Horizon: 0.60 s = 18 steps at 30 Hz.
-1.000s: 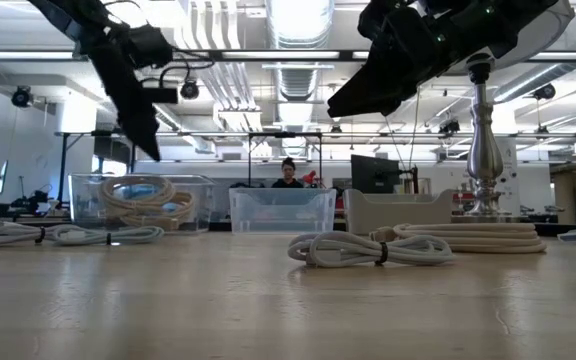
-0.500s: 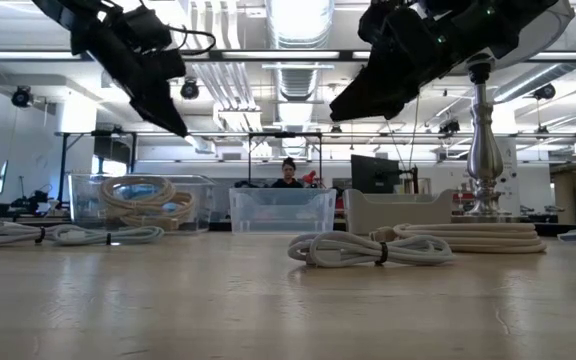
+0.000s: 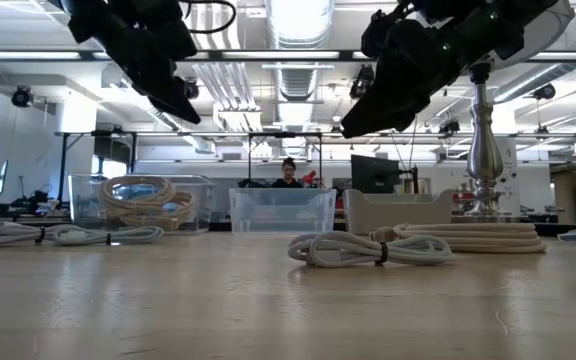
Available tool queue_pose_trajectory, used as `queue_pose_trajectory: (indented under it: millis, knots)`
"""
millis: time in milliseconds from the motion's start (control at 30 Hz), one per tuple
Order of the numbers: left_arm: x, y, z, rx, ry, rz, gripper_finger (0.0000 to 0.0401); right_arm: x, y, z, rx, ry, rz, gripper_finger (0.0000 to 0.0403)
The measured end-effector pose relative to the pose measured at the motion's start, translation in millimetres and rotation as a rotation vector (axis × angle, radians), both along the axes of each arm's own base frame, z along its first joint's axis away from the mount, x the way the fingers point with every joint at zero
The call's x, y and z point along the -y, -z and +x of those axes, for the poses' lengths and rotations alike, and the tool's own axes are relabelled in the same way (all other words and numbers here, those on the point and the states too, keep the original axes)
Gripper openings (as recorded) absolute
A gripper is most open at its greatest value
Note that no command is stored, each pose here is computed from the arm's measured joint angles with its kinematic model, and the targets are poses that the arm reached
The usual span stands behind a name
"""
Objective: Pick & Place USB Port
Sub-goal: Put the brown HDMI cable into the left transparent bin
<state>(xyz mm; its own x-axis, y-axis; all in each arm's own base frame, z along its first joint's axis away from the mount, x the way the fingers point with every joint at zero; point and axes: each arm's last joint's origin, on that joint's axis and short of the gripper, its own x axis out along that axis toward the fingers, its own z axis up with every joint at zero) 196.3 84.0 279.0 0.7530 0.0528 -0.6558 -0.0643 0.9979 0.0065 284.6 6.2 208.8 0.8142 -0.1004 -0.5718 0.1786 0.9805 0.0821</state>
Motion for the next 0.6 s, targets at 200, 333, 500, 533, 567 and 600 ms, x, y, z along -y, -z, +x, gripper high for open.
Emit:
queue_pose_trajectory:
  millis: [200,333,500,533,567,600]
  knots:
    - [16,0,6,0.005,0.067,-0.012,0.0206,0,0,0,-0.001,0.014,0.020,0.0185]
    - [25,0,11,0.028,0.115,-0.006,0.0206,0,0,0,0.005,0.048,0.068,0.0184]
    - [38,13,19,0.103,0.177,0.016,0.0206,-7,1,-1,-0.003,0.048,0.099,0.0185]
    - [40,17,20,0.112,0.184,0.015,0.0206,-10,2,-2,-0.014,0.039,0.099,0.0185]
    - [42,21,20,0.121,0.189,0.010,0.0206,-12,3,-2,-0.024,0.034,0.104,0.0185]
    - [44,25,21,0.127,0.190,0.003,0.0206,-15,3,-3,-0.031,0.035,0.115,0.0185]
